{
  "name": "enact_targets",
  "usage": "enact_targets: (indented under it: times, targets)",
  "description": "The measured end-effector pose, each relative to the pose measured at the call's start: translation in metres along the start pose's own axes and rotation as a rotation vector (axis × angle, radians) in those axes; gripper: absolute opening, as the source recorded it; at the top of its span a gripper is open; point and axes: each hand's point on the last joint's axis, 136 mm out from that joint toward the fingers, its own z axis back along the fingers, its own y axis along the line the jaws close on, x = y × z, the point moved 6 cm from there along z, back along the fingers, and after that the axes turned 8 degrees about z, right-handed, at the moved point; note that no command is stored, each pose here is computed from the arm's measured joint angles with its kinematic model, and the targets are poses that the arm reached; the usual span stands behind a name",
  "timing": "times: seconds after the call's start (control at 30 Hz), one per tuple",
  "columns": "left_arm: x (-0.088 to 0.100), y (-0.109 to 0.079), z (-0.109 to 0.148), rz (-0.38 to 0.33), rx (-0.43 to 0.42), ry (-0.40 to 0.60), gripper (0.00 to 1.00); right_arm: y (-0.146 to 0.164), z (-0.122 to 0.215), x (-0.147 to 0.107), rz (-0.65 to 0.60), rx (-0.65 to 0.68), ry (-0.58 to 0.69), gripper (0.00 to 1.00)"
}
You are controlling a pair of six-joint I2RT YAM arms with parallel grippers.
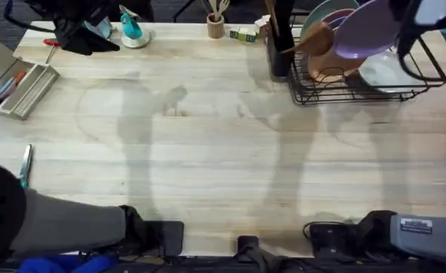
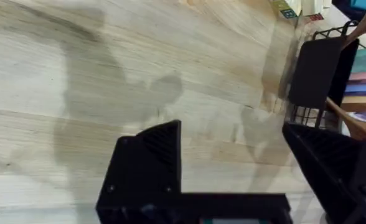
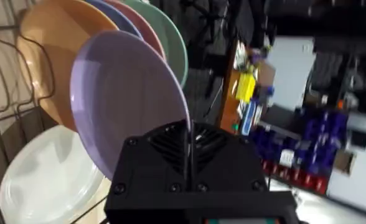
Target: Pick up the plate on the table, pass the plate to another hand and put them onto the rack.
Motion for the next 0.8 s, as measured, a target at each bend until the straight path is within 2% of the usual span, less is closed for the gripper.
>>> enact_targets:
  times: [0.33,0.8]
  targets:
    - [-0.001,0.001,0.000,0.003,0.003,0.006,0.993,0.012,-0.019,0.027,0.139,0.077,-0.094,0.028]
    - [-0.001,0.001,0.000,0.003,0.003,0.006,0.995,0.031,-0.031,0.026,0.132,0.160,-0.113,0.028]
